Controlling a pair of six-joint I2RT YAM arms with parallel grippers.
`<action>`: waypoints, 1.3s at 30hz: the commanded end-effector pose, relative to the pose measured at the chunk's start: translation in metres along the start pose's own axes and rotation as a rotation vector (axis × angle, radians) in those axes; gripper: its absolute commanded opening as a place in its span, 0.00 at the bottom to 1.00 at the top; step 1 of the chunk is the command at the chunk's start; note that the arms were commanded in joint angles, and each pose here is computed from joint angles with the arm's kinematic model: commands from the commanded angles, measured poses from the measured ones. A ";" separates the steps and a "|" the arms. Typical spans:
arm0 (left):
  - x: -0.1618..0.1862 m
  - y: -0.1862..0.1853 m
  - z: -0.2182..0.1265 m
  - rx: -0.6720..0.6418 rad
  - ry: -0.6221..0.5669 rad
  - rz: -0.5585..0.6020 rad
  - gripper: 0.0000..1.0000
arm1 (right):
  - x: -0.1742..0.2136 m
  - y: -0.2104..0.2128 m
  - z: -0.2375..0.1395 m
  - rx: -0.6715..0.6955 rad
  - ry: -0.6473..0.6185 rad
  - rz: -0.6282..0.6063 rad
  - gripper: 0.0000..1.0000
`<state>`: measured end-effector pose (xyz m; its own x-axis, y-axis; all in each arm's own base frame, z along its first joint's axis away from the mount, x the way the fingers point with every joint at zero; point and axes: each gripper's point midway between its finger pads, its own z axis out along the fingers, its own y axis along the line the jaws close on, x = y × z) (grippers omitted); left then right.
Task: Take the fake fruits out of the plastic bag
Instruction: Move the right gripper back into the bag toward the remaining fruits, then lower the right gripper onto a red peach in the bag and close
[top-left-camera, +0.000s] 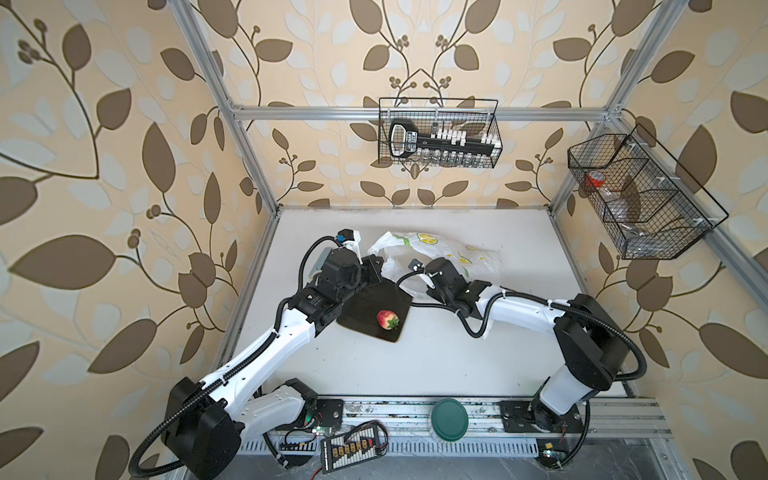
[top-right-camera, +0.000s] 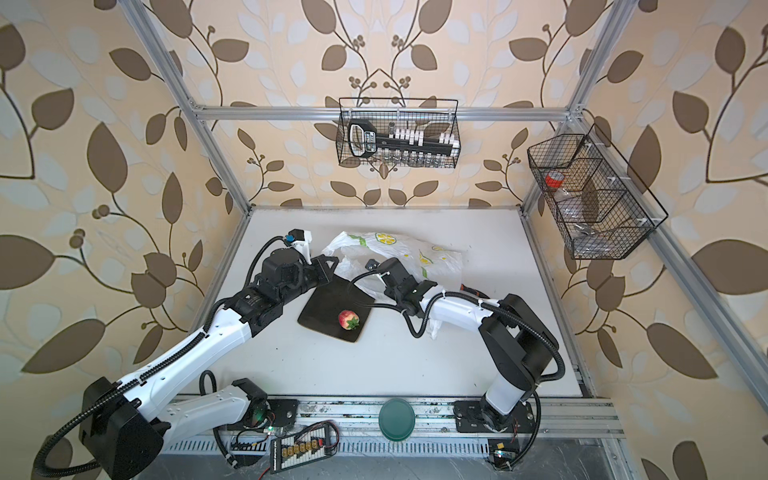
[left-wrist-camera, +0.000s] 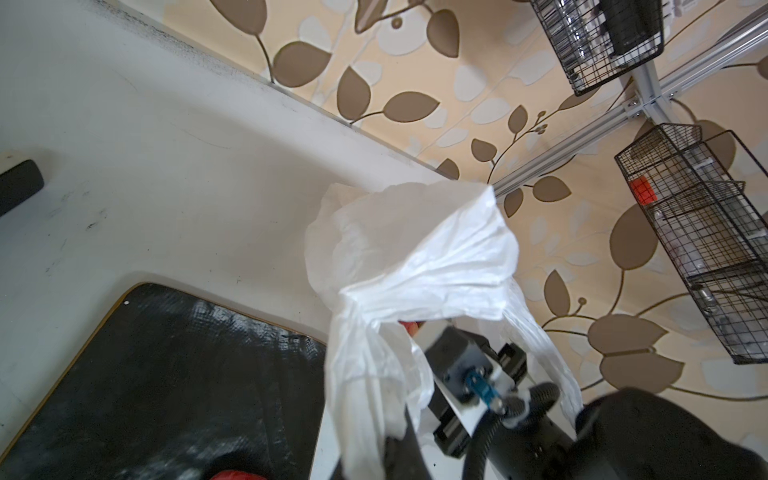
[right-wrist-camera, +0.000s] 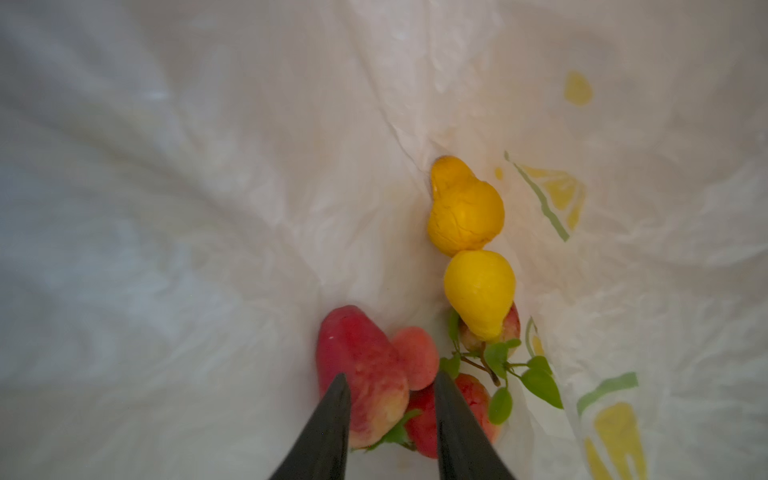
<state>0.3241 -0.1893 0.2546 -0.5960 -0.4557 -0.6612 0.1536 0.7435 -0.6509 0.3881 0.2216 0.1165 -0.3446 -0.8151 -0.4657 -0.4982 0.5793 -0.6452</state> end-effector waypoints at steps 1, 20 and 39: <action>0.000 -0.006 -0.009 0.040 -0.001 -0.001 0.00 | -0.002 -0.011 0.010 0.044 0.047 0.023 0.40; 0.024 -0.034 -0.010 0.203 0.112 0.035 0.00 | 0.045 -0.016 0.043 0.003 0.279 0.583 0.79; 0.039 -0.044 -0.004 0.228 0.166 0.040 0.00 | 0.069 -0.009 0.073 -0.043 0.449 1.061 0.77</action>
<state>0.2919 -0.2309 0.2479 -0.7189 -0.3393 -0.6067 0.2940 0.6425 -0.7077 0.4297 0.1546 0.0607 -0.8279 0.1095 -0.5500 0.1717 0.9832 -0.0626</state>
